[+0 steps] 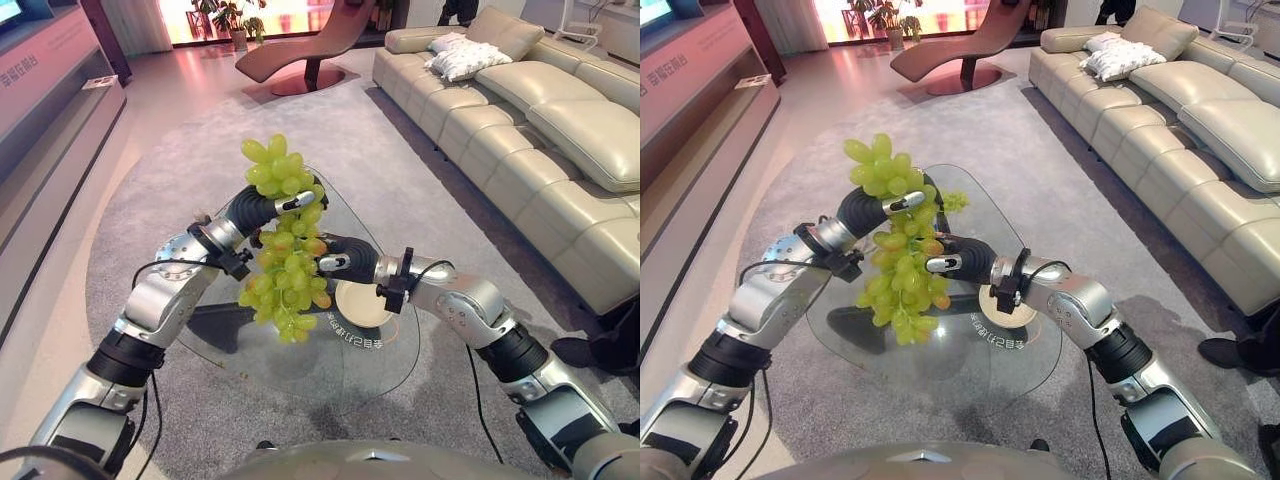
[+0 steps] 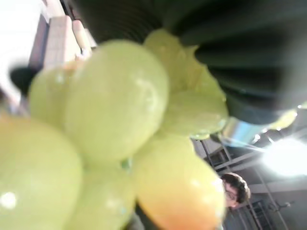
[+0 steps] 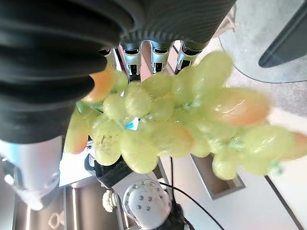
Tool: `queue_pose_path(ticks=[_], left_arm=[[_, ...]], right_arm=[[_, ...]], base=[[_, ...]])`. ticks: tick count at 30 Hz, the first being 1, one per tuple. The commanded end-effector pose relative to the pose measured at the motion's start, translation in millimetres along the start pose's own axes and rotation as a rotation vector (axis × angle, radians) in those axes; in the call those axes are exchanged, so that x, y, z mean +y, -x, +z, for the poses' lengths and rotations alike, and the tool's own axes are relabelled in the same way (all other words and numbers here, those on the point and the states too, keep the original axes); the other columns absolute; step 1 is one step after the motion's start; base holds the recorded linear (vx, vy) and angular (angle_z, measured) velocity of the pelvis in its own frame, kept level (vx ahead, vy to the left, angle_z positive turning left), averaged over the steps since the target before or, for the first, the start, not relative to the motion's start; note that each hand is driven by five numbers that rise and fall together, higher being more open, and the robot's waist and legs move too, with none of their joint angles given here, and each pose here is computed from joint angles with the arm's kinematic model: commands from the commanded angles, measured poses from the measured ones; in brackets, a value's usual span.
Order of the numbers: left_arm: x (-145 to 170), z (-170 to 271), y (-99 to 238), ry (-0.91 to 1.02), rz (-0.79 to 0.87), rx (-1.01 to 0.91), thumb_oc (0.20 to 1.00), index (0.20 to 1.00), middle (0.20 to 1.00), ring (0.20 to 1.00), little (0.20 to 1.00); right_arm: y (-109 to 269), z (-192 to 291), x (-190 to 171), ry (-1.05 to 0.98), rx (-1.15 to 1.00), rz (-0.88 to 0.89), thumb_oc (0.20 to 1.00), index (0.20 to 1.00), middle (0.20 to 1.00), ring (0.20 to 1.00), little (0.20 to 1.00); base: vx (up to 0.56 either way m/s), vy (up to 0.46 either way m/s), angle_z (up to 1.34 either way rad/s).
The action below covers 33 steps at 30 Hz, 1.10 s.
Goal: Pick up fruits into the plate
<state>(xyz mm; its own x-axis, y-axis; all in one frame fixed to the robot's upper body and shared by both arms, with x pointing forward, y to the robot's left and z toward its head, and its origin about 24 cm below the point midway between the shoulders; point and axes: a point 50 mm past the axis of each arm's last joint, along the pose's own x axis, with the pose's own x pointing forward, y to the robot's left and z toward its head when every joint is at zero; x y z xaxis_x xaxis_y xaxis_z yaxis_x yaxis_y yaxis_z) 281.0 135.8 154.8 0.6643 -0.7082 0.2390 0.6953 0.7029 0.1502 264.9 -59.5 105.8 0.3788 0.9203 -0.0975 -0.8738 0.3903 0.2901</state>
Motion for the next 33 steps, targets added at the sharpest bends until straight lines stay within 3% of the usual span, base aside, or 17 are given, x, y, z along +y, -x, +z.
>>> queue_pose_path(ticks=[1, 16, 17, 18, 33], left_arm=[[4.4, 11.3, -16.9, -0.009, 0.018, -0.073, 0.200, 0.200, 0.200, 0.200, 0.200], [-26.4, 25.0, -57.1, -0.087, 0.019, -0.170, 0.200, 0.200, 0.200, 0.200, 0.200], [-27.6, 26.9, -60.4, -0.089, 0.017, -0.172, 0.200, 0.200, 0.200, 0.200, 0.200], [-27.8, 27.1, -61.7, -0.089, 0.018, -0.172, 0.200, 0.200, 0.200, 0.200, 0.200], [-22.8, 25.9, -57.8, -0.104, 0.082, -0.138, 0.200, 0.200, 0.200, 0.200, 0.200]], right_arm=[[-17.0, 43.7, 38.8, 0.023, -0.237, 0.189, 1.000, 1.000, 1.000, 1.000, 1.000], [-52.5, 20.9, 90.7, -0.257, -0.155, 0.435, 1.000, 1.000, 1.000, 1.000, 1.000], [-54.4, 22.1, 93.1, -0.263, -0.161, 0.442, 0.940, 0.940, 0.940, 0.940, 0.940], [-55.6, 23.9, 93.6, -0.269, -0.169, 0.435, 0.200, 0.200, 0.200, 0.200, 0.200], [-51.3, 24.1, 82.6, -0.269, -0.238, 0.304, 0.200, 0.200, 0.200, 0.200, 0.200]], base=[[0.00, 0.004, -0.09], [0.00, 0.000, -0.02], [0.04, -0.010, 0.02], [0.04, -0.006, 0.03], [0.03, 0.009, 0.00]])
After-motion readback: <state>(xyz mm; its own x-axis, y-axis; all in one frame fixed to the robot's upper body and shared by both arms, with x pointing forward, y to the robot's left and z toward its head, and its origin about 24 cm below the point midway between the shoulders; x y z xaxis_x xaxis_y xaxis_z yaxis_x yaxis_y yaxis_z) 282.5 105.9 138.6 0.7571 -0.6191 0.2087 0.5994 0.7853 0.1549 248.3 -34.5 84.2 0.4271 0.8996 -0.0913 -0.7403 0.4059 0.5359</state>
